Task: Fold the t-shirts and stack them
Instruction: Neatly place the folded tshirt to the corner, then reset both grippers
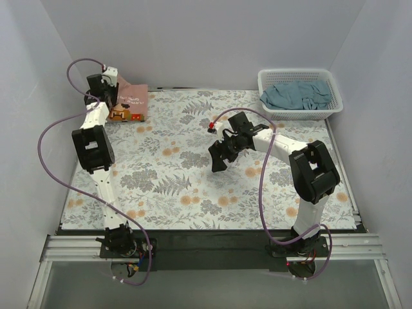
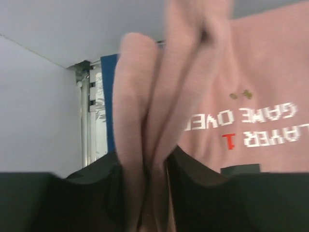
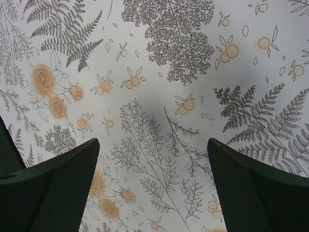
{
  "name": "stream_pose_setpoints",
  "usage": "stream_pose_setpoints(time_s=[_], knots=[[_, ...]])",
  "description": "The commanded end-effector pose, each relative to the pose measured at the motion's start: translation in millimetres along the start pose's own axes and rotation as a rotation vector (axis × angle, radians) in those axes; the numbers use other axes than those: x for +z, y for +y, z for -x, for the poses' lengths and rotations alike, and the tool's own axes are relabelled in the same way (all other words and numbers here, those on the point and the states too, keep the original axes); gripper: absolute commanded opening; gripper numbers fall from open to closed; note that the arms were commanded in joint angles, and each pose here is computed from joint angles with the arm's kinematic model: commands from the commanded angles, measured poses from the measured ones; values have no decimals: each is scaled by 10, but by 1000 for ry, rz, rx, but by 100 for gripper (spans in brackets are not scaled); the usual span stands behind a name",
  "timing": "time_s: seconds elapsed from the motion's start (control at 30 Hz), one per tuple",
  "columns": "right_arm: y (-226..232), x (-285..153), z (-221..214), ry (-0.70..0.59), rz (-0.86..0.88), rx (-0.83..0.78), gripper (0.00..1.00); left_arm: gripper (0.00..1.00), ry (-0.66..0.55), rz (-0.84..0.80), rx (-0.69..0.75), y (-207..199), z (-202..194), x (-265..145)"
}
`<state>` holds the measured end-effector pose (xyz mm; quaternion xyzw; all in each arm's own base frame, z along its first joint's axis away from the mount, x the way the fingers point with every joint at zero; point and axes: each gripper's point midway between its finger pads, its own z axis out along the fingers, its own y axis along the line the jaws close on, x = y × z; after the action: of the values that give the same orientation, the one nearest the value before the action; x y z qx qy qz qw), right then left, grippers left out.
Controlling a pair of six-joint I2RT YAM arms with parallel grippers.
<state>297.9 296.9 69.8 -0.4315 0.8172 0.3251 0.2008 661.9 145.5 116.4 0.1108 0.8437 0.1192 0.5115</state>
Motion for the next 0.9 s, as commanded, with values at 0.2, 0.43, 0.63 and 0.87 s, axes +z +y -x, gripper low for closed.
stream_pose_setpoints(time_s=[0.2, 0.43, 0.63, 0.87], knots=[[-167, -304, 204, -21, -110, -75, 98, 78, -186, 172, -50, 606, 1047, -652], [-320, -810, 309, -110, -205, -70, 98, 81, -196, 23, -158, 336, 1426, -1364], [-553, -1403, 303, -221, -300, 4, 98, 82, -127, -244, -242, -403, 1446, -1931], [-716, -1916, 146, -300, -431, 114, 98, 84, 143, -583, -400, -1655, 965, -2343]])
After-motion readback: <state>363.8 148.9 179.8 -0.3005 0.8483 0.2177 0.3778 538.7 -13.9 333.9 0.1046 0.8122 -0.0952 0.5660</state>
